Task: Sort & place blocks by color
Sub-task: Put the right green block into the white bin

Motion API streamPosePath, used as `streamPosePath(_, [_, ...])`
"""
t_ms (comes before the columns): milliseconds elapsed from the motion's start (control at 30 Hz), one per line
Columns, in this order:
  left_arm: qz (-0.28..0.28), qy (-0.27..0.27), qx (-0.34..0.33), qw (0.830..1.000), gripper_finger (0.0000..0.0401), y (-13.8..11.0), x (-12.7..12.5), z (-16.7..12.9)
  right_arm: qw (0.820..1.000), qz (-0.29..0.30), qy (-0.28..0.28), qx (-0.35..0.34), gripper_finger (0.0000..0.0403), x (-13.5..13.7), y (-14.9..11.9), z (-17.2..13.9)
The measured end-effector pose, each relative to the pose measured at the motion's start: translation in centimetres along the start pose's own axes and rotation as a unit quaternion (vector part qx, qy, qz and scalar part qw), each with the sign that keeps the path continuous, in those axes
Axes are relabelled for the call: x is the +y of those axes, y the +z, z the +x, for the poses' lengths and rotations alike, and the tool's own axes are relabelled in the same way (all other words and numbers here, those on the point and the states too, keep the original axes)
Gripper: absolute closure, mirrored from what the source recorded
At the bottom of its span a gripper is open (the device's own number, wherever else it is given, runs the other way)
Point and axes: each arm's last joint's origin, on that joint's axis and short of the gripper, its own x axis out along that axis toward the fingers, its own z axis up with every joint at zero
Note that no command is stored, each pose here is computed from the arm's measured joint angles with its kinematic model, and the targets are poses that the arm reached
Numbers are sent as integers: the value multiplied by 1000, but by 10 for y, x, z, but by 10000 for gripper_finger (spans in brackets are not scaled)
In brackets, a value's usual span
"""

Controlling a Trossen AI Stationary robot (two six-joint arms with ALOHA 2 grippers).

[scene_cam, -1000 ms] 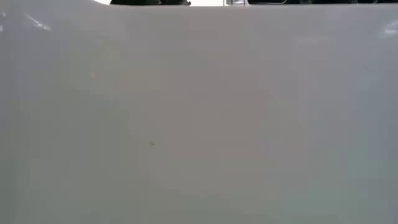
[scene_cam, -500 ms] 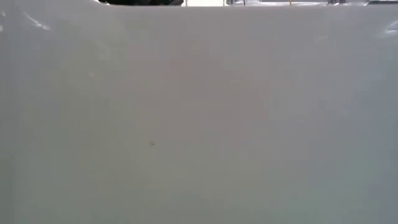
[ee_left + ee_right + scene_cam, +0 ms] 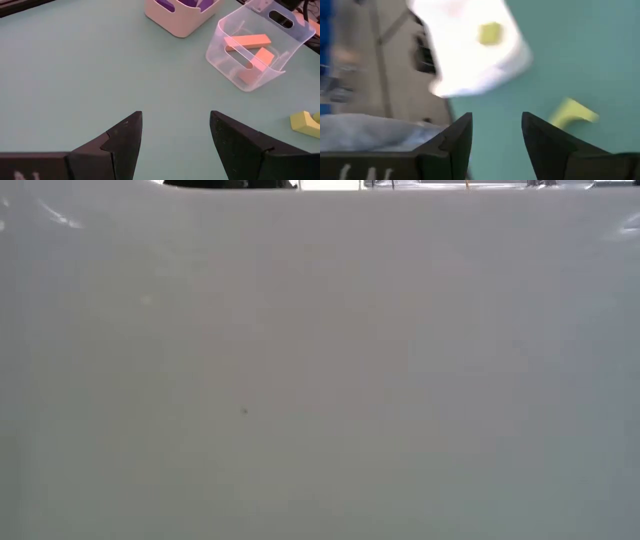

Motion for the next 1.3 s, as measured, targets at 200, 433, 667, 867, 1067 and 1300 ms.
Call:
streamPosePath(200, [-6, 6, -1, 1000, 169, 3, 3, 3, 997, -18, -64, 27, 262, -20, -8, 6])
streamPosePath(433, [-8, 10, -2, 1000, 169, 5, 4, 4, 992, -3, -89, 94, 241, -38, -15, 13])
streamPosePath(667, [-13, 15, -3, 1000, 169, 8, 7, 7, 990, -4, -86, 108, 173, -40, -17, 15])
streamPosePath(867, [-17, 20, -5, 1000, 169, 11, 10, 9, 989, -36, -89, 113, 123, -41, -18, 17])
streamPosePath(1067, [-18, 21, -5, 1000, 169, 11, 10, 10, 977, -134, -95, 138, 117, -40, -28, 28])
streamPosePath(1300, [-18, 21, -5, 1000, 169, 11, 10, 10, 959, -207, -112, 157, 121, -43, -35, 41])
